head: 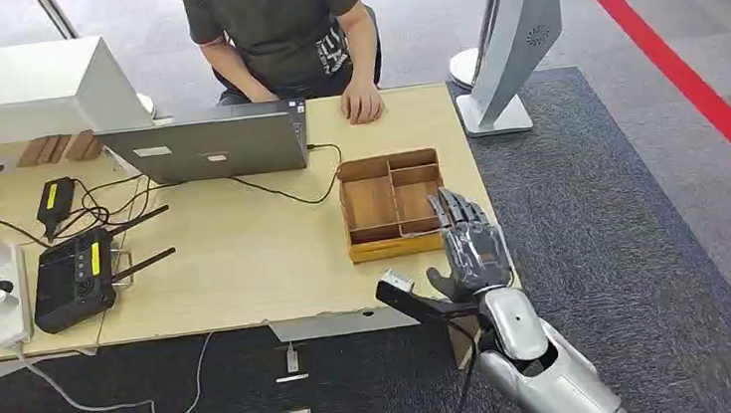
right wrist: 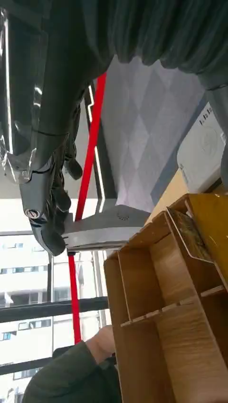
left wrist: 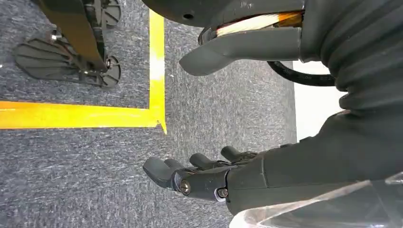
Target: Pass the card to the sensor for recognition and then transmit it.
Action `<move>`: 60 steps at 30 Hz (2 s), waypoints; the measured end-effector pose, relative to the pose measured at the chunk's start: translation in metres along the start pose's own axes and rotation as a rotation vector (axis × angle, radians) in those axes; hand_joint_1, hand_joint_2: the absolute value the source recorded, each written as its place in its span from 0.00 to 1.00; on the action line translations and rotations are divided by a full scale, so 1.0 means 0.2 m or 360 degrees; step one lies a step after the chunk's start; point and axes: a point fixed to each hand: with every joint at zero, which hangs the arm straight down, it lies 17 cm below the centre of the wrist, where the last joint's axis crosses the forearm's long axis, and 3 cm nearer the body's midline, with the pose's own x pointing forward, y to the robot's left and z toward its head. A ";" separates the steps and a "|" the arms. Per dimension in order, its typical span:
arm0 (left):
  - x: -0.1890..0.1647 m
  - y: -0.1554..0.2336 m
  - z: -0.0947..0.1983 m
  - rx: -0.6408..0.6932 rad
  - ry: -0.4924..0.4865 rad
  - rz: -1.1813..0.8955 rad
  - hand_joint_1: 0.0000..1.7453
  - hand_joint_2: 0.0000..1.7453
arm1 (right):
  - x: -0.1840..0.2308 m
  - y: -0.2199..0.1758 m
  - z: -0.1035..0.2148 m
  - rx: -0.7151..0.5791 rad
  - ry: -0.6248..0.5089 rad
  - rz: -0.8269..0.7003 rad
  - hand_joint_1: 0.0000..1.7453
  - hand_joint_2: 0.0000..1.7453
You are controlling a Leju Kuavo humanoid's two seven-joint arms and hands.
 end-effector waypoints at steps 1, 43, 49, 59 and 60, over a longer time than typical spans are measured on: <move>0.00 0.00 0.00 0.0000 0.0000 -0.0001 0.00 1.00 | 0.00 0.00 -0.01 0.0001 0.0000 0.0021 0.00 1.00; 0.01 -0.02 0.00 -0.0032 -0.0016 -0.0063 0.00 1.00 | -0.07 0.28 -0.10 0.0193 0.0028 0.0255 0.00 1.00; 0.01 -0.02 0.00 -0.0035 -0.0020 -0.0071 0.00 1.00 | -0.09 0.30 -0.10 0.0207 0.0040 0.0264 0.00 1.00; 0.01 -0.03 0.01 -0.0047 -0.0024 -0.0105 0.00 1.00 | -0.11 0.32 -0.10 0.0187 0.0030 0.0287 0.00 1.00; 0.01 -0.03 0.01 -0.0048 -0.0025 -0.0109 0.00 1.00 | -0.11 0.31 -0.11 0.0184 0.0030 0.0290 0.00 1.00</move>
